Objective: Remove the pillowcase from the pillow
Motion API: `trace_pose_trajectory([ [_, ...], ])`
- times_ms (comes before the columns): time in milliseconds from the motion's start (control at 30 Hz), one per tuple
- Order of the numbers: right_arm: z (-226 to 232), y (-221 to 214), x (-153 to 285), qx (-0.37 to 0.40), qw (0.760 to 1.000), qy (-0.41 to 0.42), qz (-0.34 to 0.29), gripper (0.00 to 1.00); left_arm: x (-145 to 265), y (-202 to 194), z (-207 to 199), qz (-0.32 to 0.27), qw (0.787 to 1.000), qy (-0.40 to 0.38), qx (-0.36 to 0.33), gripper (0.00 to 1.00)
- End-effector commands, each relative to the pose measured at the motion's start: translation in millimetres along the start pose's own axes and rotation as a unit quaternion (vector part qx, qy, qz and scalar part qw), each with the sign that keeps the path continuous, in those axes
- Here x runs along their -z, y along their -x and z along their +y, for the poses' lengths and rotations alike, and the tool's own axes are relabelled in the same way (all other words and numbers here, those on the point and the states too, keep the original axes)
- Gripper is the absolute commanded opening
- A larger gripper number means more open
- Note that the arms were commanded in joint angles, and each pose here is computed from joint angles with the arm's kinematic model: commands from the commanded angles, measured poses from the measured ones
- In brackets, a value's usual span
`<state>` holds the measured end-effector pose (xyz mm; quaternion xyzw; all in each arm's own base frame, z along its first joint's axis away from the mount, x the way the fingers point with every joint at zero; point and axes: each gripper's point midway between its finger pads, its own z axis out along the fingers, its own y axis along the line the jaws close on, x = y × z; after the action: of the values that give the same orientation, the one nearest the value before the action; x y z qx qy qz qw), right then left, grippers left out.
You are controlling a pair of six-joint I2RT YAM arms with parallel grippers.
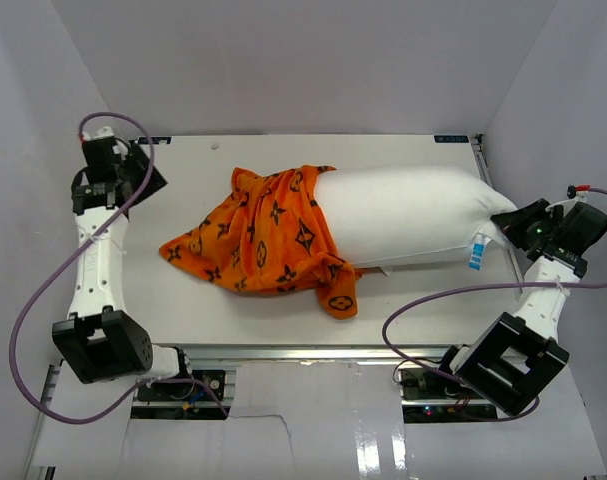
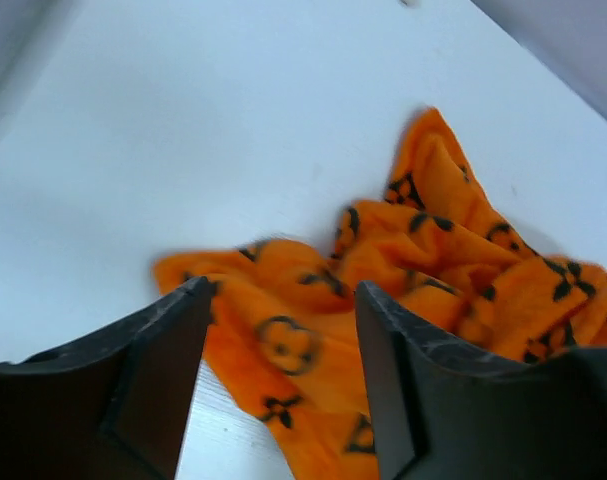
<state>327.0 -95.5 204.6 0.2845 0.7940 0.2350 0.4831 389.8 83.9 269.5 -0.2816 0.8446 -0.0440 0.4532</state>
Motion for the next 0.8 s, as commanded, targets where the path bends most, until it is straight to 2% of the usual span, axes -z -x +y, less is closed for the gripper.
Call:
trace_pose_trajectory([
  [0, 21.6, 42.8, 6.8, 0.073, 0.993, 0.015, -0.086, 0.08, 53.6, -39.1, -81.3, 0.005, 0.984, -0.151, -0.097, 0.71],
  [33, 24.0, 39.6, 6.4, 0.076, 0.993, 0.018, -0.085, 0.08, 56.3, -65.0, -90.0, 0.027, 0.978, -0.172, -0.117, 0.73],
  [67, 29.0, 37.7, 6.4, 0.080, 0.993, 0.022, -0.085, 0.08, 72.6, -89.5, -118.7, 0.042, 0.965, -0.216, -0.143, 0.73],
  [167, 33.5, 36.0, 6.3, 0.085, 0.993, 0.023, -0.083, 0.08, 109.1, -128.0, -149.7, 0.064, 0.941, -0.283, -0.173, 0.74],
  [300, 34.2, 35.6, 9.4, 0.086, 0.992, 0.019, -0.086, 0.08, 138.6, -181.9, -170.9, 0.109, 0.914, -0.337, -0.199, 0.75],
  [333, 35.7, 37.0, 10.7, 0.087, 0.992, 0.020, -0.089, 0.08, 139.3, -207.1, -172.4, 0.134, 0.905, -0.341, -0.216, 0.76],
  [433, 37.3, 37.6, 13.4, 0.088, 0.992, 0.018, -0.092, 0.08, 124.8, -234.1, -166.1, 0.154, 0.910, -0.305, -0.234, 0.77],
  [567, 40.3, 37.4, 17.1, 0.093, 0.991, 0.021, -0.096, 0.08, 119.4, -280.3, -163.8, 0.197, 0.903, -0.286, -0.254, 0.79],
  [700, 41.1, 35.6, 17.3, 0.093, 0.991, 0.024, -0.094, 0.08, 99.1, -311.7, -144.5, 0.207, 0.913, -0.201, -0.288, 0.80],
  [767, 39.2, 34.9, 15.8, 0.094, 0.991, 0.021, -0.093, 0.08, 94.1, -330.1, -134.6, 0.223, 0.909, -0.168, -0.309, 0.79],
])
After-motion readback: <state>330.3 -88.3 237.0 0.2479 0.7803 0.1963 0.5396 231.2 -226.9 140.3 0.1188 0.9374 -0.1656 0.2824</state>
